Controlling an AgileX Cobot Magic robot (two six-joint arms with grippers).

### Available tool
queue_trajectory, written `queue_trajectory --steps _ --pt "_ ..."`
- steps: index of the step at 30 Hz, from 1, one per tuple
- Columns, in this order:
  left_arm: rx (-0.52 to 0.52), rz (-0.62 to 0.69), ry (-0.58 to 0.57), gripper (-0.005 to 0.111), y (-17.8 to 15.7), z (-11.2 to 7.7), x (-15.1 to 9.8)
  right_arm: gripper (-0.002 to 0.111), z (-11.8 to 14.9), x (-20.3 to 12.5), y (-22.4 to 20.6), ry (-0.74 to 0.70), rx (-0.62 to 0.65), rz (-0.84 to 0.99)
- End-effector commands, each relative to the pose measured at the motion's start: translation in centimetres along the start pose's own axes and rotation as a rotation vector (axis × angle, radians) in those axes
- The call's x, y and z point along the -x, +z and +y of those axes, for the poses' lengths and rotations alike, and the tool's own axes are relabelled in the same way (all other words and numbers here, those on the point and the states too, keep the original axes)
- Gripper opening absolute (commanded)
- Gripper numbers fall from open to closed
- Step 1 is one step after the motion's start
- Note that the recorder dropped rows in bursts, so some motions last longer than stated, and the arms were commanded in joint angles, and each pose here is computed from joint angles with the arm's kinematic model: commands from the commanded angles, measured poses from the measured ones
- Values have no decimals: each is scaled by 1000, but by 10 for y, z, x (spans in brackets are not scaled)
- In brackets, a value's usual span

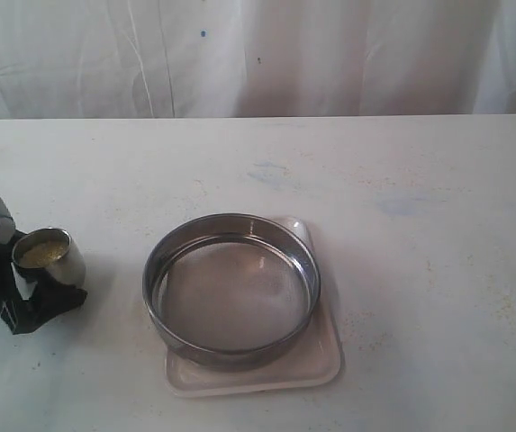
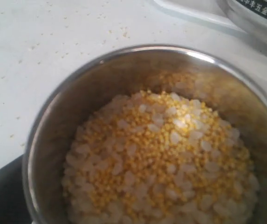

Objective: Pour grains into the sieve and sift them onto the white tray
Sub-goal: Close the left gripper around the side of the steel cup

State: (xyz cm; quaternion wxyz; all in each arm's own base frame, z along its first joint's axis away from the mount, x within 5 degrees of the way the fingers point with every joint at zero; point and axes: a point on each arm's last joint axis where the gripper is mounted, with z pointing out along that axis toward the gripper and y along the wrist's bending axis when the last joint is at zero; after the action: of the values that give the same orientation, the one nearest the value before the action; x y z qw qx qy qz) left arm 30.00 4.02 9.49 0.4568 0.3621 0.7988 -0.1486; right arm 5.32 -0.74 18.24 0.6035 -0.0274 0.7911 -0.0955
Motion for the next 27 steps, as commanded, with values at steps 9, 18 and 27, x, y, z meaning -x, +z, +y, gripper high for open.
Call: queue_trajectory --steps 9,18,27 --pt "70 -40 -35 105 3 5 1 0 0 1 0 -7 -6 -8" --pt "71 -42 -37 84 3 6 1 0 0 1 0 -7 -6 -8" --pt "54 -49 6 18 3 4 2 0 0 1 0 -7 -6 -8"
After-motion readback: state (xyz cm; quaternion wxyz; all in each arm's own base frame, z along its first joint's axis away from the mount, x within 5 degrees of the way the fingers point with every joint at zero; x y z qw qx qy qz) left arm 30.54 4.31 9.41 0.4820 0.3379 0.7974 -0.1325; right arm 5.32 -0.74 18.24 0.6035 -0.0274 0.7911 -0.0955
